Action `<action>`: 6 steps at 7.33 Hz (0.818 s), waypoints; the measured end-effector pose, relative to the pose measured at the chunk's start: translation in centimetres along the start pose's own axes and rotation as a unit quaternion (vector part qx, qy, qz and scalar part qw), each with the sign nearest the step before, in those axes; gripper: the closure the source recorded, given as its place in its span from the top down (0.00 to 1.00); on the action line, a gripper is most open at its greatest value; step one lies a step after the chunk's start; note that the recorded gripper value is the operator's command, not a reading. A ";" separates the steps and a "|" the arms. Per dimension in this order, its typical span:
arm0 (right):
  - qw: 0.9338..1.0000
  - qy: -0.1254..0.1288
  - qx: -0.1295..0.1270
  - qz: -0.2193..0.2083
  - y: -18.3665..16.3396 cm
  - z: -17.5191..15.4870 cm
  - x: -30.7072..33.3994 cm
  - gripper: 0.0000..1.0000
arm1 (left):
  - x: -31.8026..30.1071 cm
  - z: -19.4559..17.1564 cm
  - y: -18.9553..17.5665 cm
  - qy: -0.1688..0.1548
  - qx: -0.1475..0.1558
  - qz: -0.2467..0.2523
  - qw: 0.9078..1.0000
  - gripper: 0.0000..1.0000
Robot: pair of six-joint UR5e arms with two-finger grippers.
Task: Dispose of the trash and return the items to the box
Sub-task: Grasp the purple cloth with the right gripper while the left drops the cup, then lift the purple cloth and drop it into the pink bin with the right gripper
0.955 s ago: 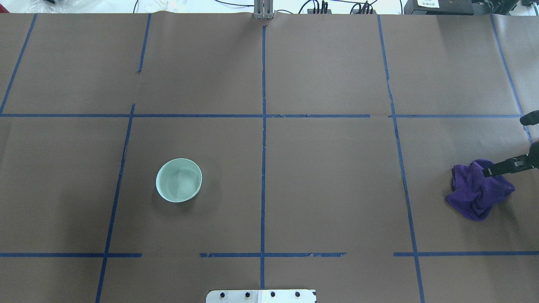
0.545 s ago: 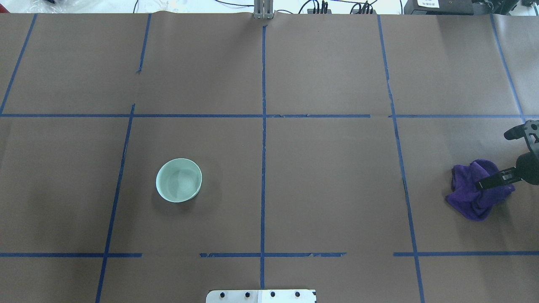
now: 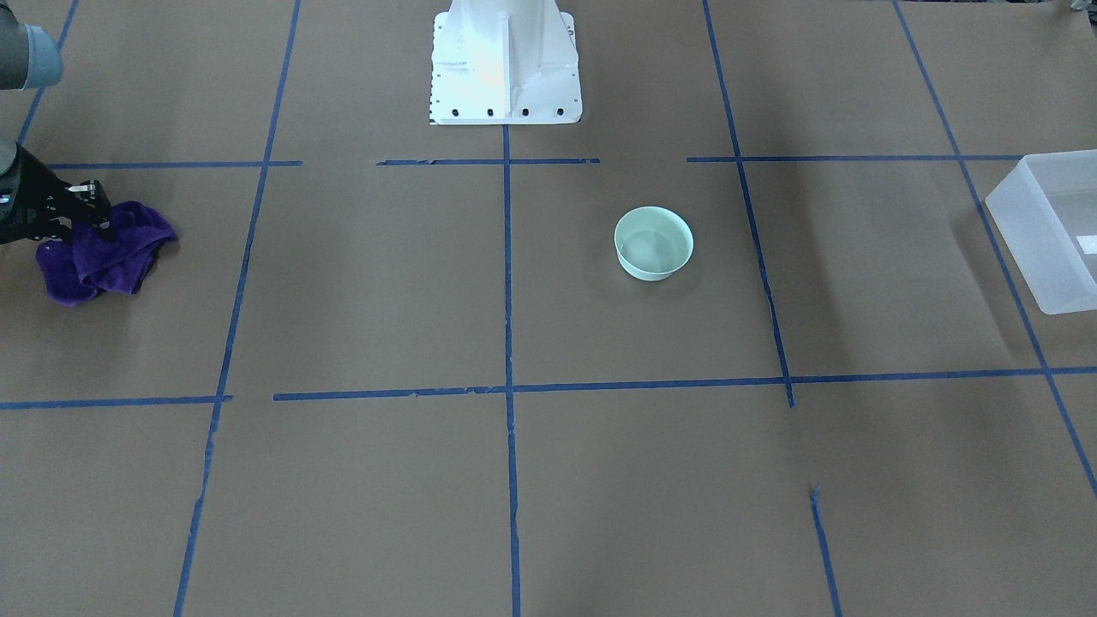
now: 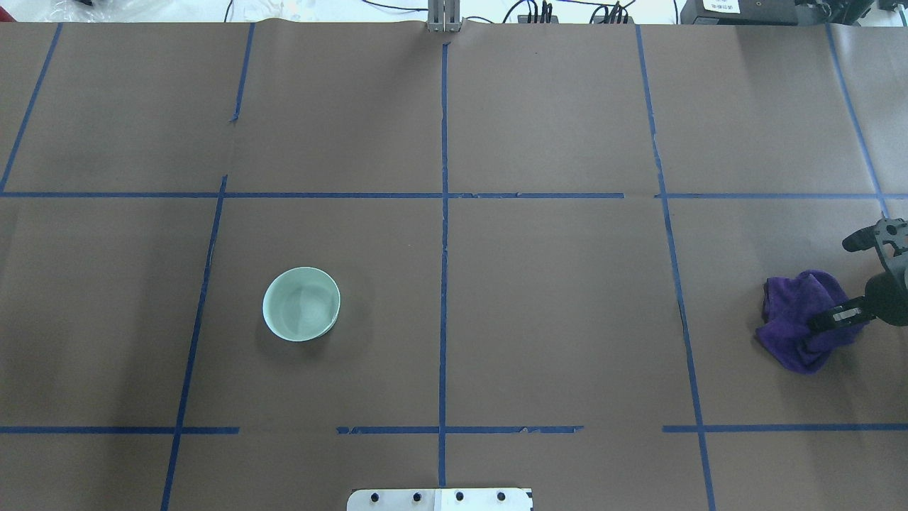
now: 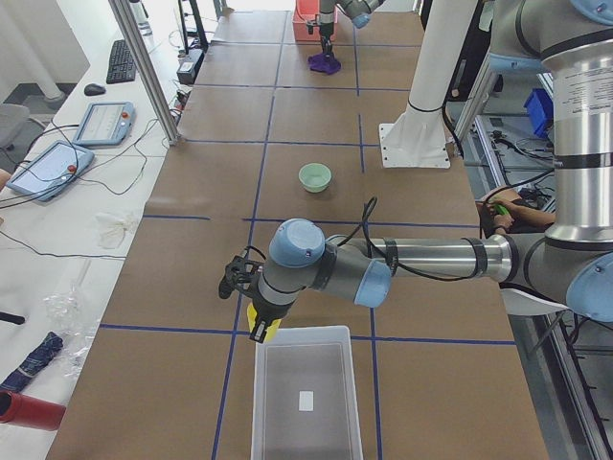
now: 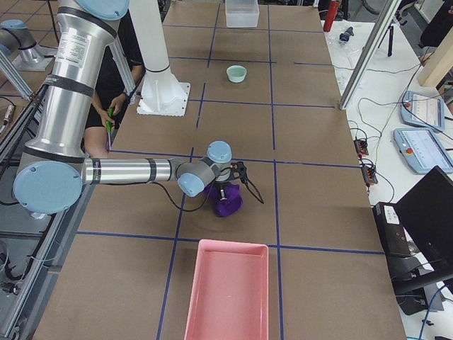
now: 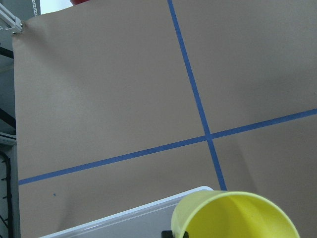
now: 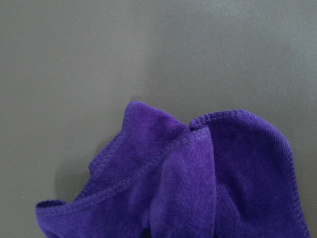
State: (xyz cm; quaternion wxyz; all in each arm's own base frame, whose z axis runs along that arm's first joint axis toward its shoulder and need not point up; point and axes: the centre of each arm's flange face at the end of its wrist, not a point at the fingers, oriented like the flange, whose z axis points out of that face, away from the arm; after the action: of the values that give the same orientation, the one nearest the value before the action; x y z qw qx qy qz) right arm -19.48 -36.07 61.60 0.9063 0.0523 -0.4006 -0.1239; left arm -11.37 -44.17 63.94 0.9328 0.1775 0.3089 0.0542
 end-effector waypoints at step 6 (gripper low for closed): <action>0.998 0.006 0.035 0.050 -1.6 -12.1 -4.0 0.00 | -3.3 4.9 5.1 0.008 -0.056 -0.054 0.997 0.00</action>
State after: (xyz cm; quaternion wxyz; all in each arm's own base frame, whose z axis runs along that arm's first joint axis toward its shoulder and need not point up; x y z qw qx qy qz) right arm -13.45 -36.60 50.26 0.9116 0.0642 -0.4010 -0.0638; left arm -11.09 -41.54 71.33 0.9403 0.1079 0.3220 0.0224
